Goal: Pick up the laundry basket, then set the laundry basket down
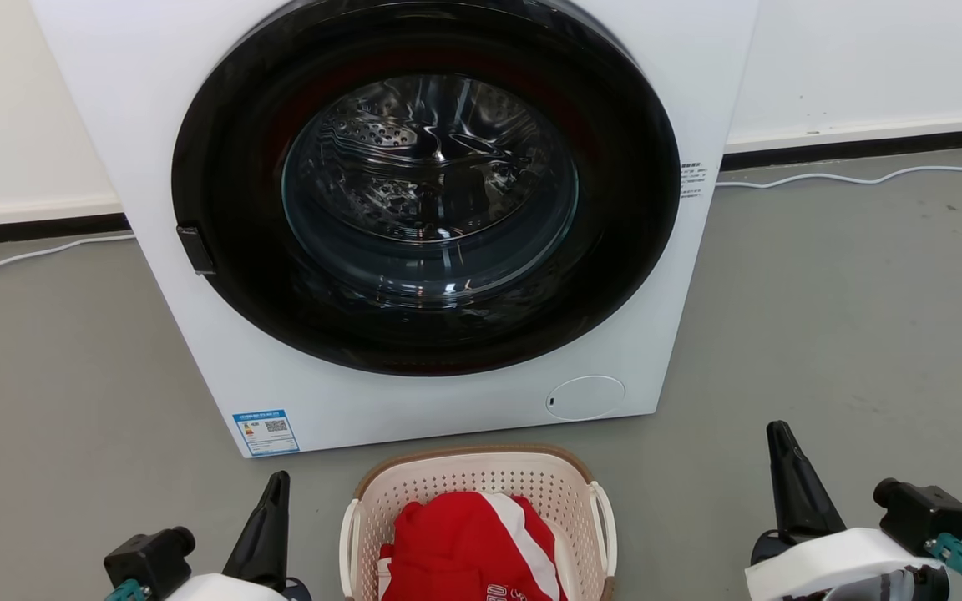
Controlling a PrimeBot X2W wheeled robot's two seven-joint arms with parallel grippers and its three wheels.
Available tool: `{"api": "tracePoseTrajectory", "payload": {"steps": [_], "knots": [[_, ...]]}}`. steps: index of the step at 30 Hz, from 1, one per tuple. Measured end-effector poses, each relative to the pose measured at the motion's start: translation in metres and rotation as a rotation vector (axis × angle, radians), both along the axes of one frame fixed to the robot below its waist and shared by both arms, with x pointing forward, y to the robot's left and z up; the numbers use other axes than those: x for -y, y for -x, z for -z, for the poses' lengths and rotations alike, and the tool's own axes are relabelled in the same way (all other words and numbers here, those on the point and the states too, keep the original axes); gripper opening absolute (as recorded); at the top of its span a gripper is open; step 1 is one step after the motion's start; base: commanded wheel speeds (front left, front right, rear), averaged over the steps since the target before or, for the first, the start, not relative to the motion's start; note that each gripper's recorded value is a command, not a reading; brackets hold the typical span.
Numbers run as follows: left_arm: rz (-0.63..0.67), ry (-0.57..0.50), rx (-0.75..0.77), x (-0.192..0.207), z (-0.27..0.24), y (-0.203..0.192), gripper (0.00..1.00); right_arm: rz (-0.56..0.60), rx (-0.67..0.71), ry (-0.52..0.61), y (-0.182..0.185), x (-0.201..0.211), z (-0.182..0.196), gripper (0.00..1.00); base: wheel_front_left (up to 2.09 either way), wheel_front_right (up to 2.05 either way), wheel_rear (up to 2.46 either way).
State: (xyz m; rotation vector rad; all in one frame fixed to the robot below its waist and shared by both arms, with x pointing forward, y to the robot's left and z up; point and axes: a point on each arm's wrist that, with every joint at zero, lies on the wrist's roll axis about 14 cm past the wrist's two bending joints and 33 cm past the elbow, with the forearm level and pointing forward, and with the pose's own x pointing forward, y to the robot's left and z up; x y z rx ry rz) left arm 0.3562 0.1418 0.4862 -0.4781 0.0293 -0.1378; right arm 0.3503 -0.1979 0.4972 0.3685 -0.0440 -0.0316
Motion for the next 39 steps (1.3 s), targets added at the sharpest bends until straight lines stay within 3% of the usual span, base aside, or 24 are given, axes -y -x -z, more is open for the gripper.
{"api": "tracePoseTrajectory", "payload": {"steps": [39], "knots": [[-0.089, 0.360, -0.117, -0.021, 0.010, -0.006, 0.00, 0.052, -0.065, -0.409, -0.007, 0.012, 0.014, 0.00, 0.00, 0.00, 0.00]]}}
